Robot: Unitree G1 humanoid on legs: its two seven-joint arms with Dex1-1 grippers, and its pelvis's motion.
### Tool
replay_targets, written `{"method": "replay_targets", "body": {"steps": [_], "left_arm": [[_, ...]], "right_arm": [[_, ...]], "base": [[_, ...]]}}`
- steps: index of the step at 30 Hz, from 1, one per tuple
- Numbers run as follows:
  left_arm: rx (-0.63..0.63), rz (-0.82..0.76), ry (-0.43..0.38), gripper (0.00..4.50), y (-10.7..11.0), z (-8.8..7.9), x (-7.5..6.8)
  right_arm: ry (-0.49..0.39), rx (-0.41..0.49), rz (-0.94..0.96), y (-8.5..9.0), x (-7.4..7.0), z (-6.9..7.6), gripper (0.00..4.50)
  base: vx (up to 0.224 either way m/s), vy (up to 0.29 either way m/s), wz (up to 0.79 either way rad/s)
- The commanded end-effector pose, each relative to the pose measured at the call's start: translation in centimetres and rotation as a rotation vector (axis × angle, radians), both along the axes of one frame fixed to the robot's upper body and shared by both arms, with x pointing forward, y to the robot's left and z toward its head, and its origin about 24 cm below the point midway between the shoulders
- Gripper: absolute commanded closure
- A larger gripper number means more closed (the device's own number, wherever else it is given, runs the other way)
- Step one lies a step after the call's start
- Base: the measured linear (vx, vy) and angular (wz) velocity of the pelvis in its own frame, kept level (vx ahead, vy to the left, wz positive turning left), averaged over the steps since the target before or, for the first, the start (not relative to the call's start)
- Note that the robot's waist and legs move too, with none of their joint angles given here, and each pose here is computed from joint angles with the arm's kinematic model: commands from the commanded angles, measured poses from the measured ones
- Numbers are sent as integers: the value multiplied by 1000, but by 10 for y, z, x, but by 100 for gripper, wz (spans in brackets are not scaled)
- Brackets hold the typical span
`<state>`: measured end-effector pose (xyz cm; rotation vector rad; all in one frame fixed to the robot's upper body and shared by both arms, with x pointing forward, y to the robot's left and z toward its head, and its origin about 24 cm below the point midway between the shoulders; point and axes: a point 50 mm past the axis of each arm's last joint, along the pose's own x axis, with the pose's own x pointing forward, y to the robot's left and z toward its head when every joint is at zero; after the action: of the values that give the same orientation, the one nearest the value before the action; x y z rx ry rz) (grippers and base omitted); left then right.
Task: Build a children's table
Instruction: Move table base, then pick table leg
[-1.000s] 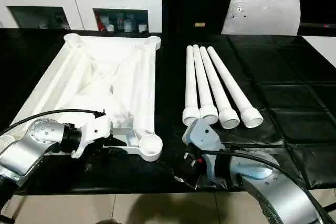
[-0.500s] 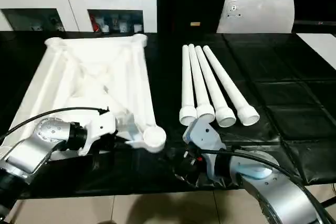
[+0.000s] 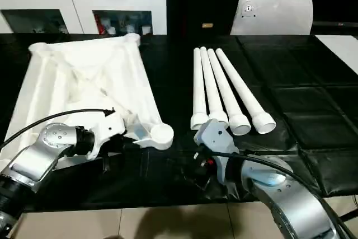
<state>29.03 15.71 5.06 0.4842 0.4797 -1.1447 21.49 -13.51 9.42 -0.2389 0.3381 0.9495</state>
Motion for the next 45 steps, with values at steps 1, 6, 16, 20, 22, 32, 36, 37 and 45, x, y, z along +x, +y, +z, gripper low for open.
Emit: {"method": "replay_targets", "body": {"steps": [1, 6, 16, 20, 22, 32, 36, 37, 45], "left_arm": [[-38, 49, -34, 421, 4, 5, 2], [-106, 3, -41, 377, 3, 15, -4], [-159, 28, -72, 304, 15, 38, -13], [-174, 38, -97, 282, 10, 50, -21], [-204, 30, -103, 272, 3, 59, -28], [-237, 27, -75, 210, -13, 67, -42], [-215, 48, -68, 210, -11, 67, -45], [-209, 53, -66, 210, -11, 67, -45], [-179, 77, -72, 210, -9, 66, -44]], "right_arm": [[-18, 12, -27, -1, 5, 4, 0], [-89, 51, -132, 0, 25, 12, 0], [-118, 12, -587, 0, 94, 17, 0], [-21, -12, -676, 8, 121, 14, 0], [16, -16, -741, 12, 137, 10, 0], [93, -74, -869, 9, 162, -11, 0], [141, -74, -871, 12, 164, -20, 0], [151, -79, -869, 13, 165, -22, 0], [245, 9, -853, 22, 168, -29, 0]], "base": [[0, 0, 0], [0, 0, 0], [0, 0, 0], [0, 0, 0], [0, 0, 0], [0, 0, 0], [0, 0, 0], [0, 0, 0], [0, 0, 0]]}}
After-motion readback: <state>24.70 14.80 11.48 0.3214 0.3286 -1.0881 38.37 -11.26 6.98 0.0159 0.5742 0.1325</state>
